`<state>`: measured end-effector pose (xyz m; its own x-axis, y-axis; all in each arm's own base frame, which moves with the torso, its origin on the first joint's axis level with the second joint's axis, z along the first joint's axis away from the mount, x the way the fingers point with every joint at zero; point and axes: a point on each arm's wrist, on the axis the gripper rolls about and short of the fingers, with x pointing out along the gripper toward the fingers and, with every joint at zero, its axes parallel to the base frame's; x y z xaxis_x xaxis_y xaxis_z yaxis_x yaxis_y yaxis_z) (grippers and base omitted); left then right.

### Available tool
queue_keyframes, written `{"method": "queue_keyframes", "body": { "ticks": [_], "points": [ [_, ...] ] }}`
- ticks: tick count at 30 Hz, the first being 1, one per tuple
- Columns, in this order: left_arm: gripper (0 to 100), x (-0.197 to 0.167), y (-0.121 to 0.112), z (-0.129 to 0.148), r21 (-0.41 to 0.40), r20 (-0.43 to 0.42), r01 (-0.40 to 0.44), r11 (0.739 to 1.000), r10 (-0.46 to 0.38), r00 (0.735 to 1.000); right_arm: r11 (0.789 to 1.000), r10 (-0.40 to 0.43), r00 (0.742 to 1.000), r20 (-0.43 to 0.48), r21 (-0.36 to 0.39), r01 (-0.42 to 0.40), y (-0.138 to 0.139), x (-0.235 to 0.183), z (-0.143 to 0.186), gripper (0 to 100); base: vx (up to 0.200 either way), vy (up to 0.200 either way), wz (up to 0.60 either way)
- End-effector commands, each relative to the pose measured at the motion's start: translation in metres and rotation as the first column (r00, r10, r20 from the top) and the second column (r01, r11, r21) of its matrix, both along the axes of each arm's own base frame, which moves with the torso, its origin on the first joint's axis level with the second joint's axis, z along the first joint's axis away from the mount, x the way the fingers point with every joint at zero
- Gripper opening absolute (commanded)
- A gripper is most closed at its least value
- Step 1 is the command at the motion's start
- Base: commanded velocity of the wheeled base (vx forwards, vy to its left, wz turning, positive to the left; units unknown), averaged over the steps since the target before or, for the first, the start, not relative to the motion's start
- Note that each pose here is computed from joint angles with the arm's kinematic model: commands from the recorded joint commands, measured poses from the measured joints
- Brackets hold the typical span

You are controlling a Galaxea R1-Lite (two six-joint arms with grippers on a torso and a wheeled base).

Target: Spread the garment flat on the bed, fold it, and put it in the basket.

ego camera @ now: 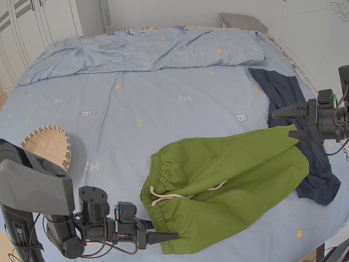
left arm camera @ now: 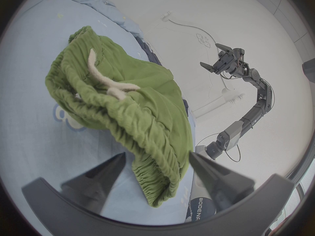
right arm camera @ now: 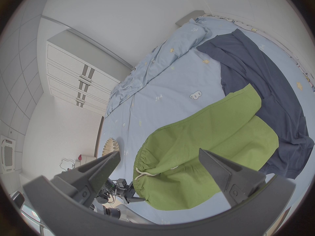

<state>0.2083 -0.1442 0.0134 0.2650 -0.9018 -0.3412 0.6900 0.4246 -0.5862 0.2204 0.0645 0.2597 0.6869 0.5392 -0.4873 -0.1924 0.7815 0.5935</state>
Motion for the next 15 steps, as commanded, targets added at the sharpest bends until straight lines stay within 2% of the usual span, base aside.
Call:
{"method": "queue_keyframes", "body": {
  "ticks": [1, 5, 11, 12, 13, 14, 15],
  "points": [
    [0, 0.001, -0.001, 0.001, -0.003, 0.005, 0.001, 1.0, -0.001, 1.0, 1.0, 0.0, 1.0, -0.009, -0.002, 0.0, 0.0, 0.002, -0.002, 100, 0.0, 0.0, 0.0],
    [0, 0.0, -0.001, 0.001, -0.005, -0.007, -0.001, 1.0, 0.0, 1.0, 1.0, 0.001, 1.0, -0.008, -0.003, -0.001, 0.0, 0.002, -0.002, 100, 0.0, 0.0, 0.0],
    [0, 0.01, 0.001, 0.008, -0.066, -0.103, -0.071, 0.995, 0.064, 0.993, 1.0, 0.006, 1.0, -0.004, -0.008, -0.006, 0.0, 0.002, -0.002, 100, 0.0, 0.0, 0.0],
    [0, 0.018, 0.01, 0.016, -0.097, -0.099, -0.121, 0.988, 0.111, 0.989, 1.0, 0.012, 1.0, -0.004, -0.011, -0.012, 0.0, 0.001, -0.002, 100, 0.0, 0.0, 0.0],
    [0, 0.018, 0.01, 0.016, -0.097, -0.099, -0.121, 0.988, 0.111, 0.989, 1.0, 0.012, 1.0, -0.004, -0.011, -0.012, 0.0, 0.001, -0.002, 100, 0.0, 0.0, 0.0],
    [0, 0.031, 0.026, 0.031, -0.131, -0.077, -0.195, 0.972, 0.186, 0.98, 0.999, 0.045, 0.999, -0.006, -0.009, -0.045, 0.001, 0.0, -0.003, 100, 0.0, 0.0, 0.0],
    [0, 0.031, 0.026, 0.031, -0.131, -0.077, -0.195, 0.972, 0.186, 0.98, 0.999, 0.045, 0.999, -0.006, -0.009, -0.045, 0.001, 0.0, -0.003, 100, 0.0, 0.0, 0.0]
  ]
}}
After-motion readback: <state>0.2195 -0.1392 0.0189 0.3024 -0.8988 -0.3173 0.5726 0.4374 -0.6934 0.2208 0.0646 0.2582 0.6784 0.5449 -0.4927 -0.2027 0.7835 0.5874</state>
